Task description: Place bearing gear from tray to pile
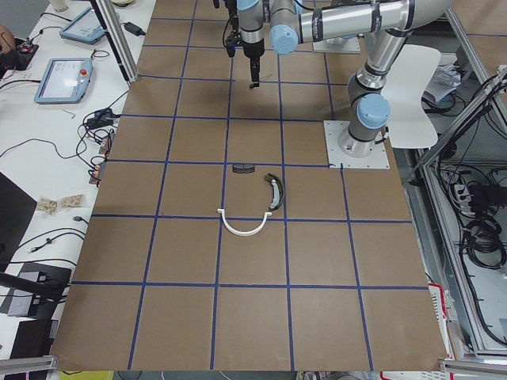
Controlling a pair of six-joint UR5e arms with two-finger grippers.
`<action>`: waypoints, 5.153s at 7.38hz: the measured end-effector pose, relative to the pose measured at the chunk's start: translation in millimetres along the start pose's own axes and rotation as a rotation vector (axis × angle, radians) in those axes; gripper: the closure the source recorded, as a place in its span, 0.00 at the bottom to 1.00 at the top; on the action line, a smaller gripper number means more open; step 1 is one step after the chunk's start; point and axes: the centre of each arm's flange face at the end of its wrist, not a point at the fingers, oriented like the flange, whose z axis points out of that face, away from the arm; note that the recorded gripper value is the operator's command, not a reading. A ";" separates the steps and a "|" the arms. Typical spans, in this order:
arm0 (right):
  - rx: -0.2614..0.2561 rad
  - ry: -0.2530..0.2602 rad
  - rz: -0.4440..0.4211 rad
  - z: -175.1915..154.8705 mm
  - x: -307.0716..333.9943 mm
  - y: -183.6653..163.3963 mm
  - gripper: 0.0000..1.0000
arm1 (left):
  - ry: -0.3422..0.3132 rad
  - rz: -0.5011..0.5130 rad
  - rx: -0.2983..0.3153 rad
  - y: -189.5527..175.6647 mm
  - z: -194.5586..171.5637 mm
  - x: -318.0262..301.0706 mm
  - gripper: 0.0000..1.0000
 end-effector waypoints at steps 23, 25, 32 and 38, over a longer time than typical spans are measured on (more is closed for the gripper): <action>-0.042 -0.004 -0.994 123.8 445.2 238.8 0.34 | 0.112 0.237 0.023 -51.5 179.7 149.3 1.00; -0.042 -0.008 -0.993 125.1 444.8 239.0 0.76 | 0.086 0.229 0.026 -63.3 152.0 132.2 1.00; -0.106 0.062 -0.835 78.1 439.6 234.8 1.00 | -0.036 0.083 -0.049 -95.4 78.3 -145.0 1.00; -0.015 0.012 -0.442 61.2 178.8 88.7 1.00 | 0.000 0.049 -0.122 -28.0 148.2 -364.4 1.00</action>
